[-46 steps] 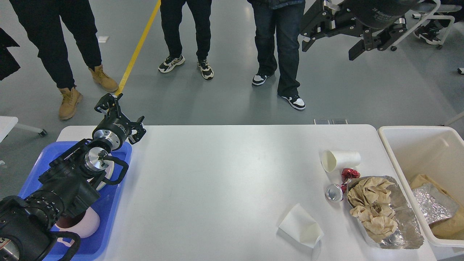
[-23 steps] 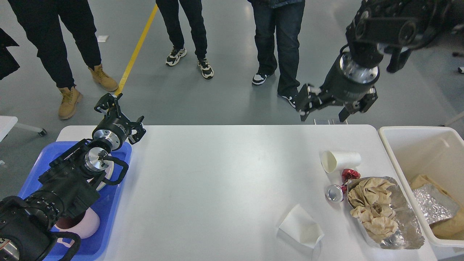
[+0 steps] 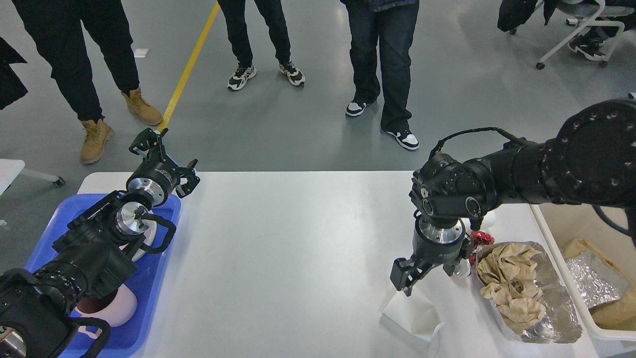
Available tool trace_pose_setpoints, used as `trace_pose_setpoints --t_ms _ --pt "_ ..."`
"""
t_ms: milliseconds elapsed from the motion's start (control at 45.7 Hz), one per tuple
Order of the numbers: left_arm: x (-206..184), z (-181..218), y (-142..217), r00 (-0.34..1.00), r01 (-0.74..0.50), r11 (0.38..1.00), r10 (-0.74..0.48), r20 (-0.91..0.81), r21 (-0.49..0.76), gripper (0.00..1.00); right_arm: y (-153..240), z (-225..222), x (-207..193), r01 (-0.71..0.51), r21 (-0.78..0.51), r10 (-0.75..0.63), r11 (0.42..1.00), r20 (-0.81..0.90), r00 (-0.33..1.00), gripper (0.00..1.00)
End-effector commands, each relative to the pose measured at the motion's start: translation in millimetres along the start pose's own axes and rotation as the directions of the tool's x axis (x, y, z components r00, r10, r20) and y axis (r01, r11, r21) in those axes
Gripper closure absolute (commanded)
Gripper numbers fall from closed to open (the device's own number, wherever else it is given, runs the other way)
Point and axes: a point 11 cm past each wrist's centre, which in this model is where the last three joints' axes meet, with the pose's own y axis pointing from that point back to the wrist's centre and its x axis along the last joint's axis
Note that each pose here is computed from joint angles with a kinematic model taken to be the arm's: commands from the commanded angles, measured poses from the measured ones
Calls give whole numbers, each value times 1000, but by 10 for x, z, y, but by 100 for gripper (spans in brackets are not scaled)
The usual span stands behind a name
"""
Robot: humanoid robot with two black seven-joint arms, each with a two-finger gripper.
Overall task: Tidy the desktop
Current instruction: 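Lower the right gripper and grasp the small white paper, then lift the white paper and drop it into the white bin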
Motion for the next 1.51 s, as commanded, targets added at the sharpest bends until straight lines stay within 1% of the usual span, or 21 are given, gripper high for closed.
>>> trace_pose_setpoints --t_ms 0,175,416,569,635,657,679,723,766,810,898,942,1182,1336,1489 --pt "4 1 0 1000 -1 1000 1 0 0 3 -199 35 -16 -17 4 16 1000 19 1000 1" --pt "-1 1 -1 1000 0 1000 0 0 0 3 -389 135 0 -38 -11 39 999 57 998 1" --pt "-1 3 -1 1000 0 1000 0 -2 -1 3 -680 175 -176 -23 -19 25 1000 71 997 1" --pt "-2 0 -1 1000 0 1000 0 1 0 3 -767 164 -218 -30 -14 31 999 76 997 1" --pt "-1 1 -1 1000 0 1000 0 0 0 3 -783 161 -207 -49 -14 50 999 78 996 3" --pt "-2 0 -1 1000 0 1000 0 1 0 3 -776 159 -192 -59 -14 60 998 79 995 6" --pt "4 1 0 1000 -1 1000 1 0 0 3 -776 160 -187 -63 -14 64 998 79 995 12" --pt "-1 1 -1 1000 0 1000 0 0 0 3 -777 174 -189 -65 -17 66 998 80 995 30" --pt "-1 1 -1 1000 0 1000 0 0 0 3 -768 177 -191 -59 -19 60 998 79 995 43" --pt "-1 1 -1 1000 0 1000 0 0 0 3 -746 175 -186 -56 -19 57 998 77 995 57" --pt "-1 1 -1 1000 0 1000 0 0 0 3 -738 179 -199 -41 -21 43 999 77 996 91" --pt "-1 1 -1 1000 0 1000 0 0 0 3 -736 179 -205 -33 -19 35 999 77 996 100" --pt "-2 0 -1 1000 0 1000 0 1 0 3 -661 201 -161 -45 -23 47 999 76 996 100" --pt "-1 1 -1 1000 0 1000 0 0 0 3 -476 219 -27 -90 -21 92 996 83 992 100" --pt "-1 1 -1 1000 0 1000 0 0 0 3 -192 329 101 -140 -15 140 990 113 984 100"
